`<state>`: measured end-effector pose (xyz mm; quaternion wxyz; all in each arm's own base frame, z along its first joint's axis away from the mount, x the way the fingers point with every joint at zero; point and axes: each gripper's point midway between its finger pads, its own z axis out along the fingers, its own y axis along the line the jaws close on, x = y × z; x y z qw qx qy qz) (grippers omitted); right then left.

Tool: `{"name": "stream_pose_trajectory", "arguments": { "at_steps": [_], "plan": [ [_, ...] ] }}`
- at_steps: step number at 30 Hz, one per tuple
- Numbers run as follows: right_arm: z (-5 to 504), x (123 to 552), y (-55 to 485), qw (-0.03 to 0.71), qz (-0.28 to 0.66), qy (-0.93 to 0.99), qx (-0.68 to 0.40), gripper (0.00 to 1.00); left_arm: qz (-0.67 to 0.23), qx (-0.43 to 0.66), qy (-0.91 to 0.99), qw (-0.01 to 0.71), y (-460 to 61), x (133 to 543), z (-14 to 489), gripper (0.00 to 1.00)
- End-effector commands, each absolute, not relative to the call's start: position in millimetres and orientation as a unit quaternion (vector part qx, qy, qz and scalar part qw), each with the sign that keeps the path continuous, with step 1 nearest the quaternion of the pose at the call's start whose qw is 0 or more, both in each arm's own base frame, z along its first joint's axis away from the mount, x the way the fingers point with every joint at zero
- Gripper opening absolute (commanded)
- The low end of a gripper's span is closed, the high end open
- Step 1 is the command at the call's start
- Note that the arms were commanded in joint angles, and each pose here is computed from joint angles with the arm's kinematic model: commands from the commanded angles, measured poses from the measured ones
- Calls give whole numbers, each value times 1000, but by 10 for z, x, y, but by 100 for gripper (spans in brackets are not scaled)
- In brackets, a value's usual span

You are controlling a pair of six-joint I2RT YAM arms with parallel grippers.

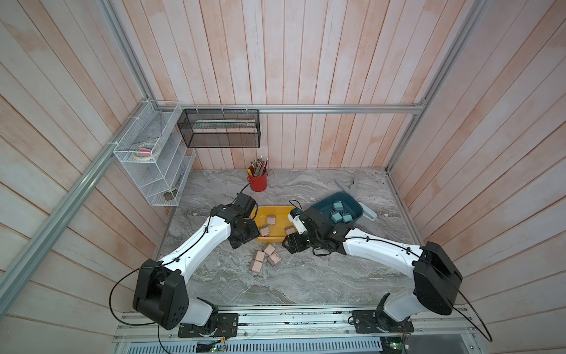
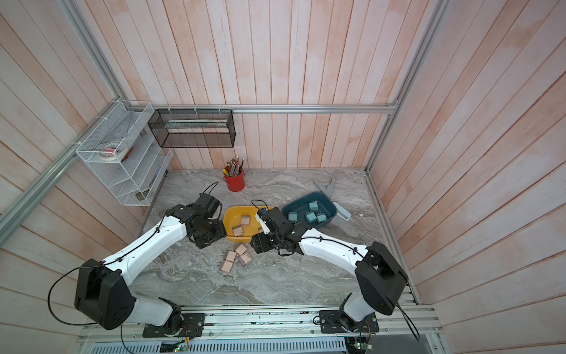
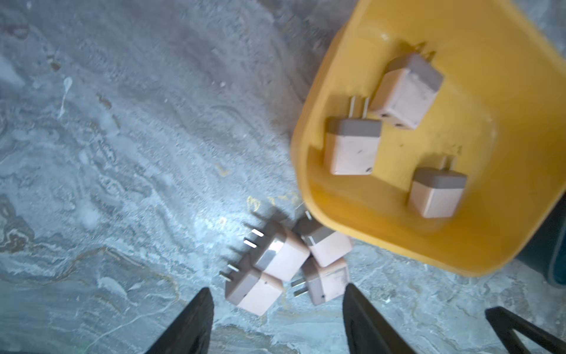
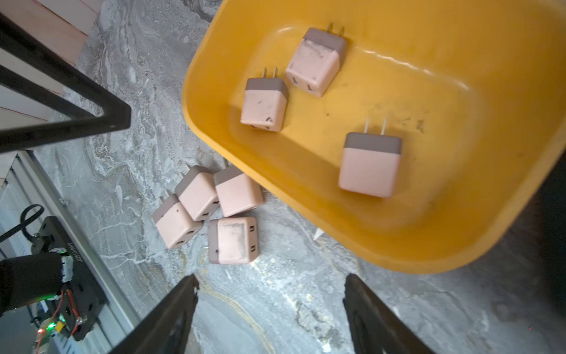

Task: Place the plugs by color into the storage box
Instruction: Move the plug to the center of the board.

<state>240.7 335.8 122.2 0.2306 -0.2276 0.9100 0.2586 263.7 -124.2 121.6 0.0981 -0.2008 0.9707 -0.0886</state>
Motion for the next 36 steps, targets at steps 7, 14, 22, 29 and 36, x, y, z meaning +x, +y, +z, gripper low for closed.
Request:
{"name": "stream_pose_trajectory", "arguments": {
  "at_steps": [7,14,22,29,36],
  "plan": [
    [757,2298,3306,154,200,968,-7,78,-129,-241,956,107,-1000,2032,1323,69],
    [574,2241,3553,131,195,969,81,78,-127,-238,958,97,-876,1698,1223,69],
    [194,2057,3674,113,134,981,77,79,-133,-225,959,114,-865,1698,1366,69],
    [-64,1887,3177,112,82,985,100,79,-140,-216,959,120,-902,1757,1414,69],
    [62,1738,2699,130,61,987,75,79,-143,-212,960,116,-913,1737,1391,69]
  ]
}}
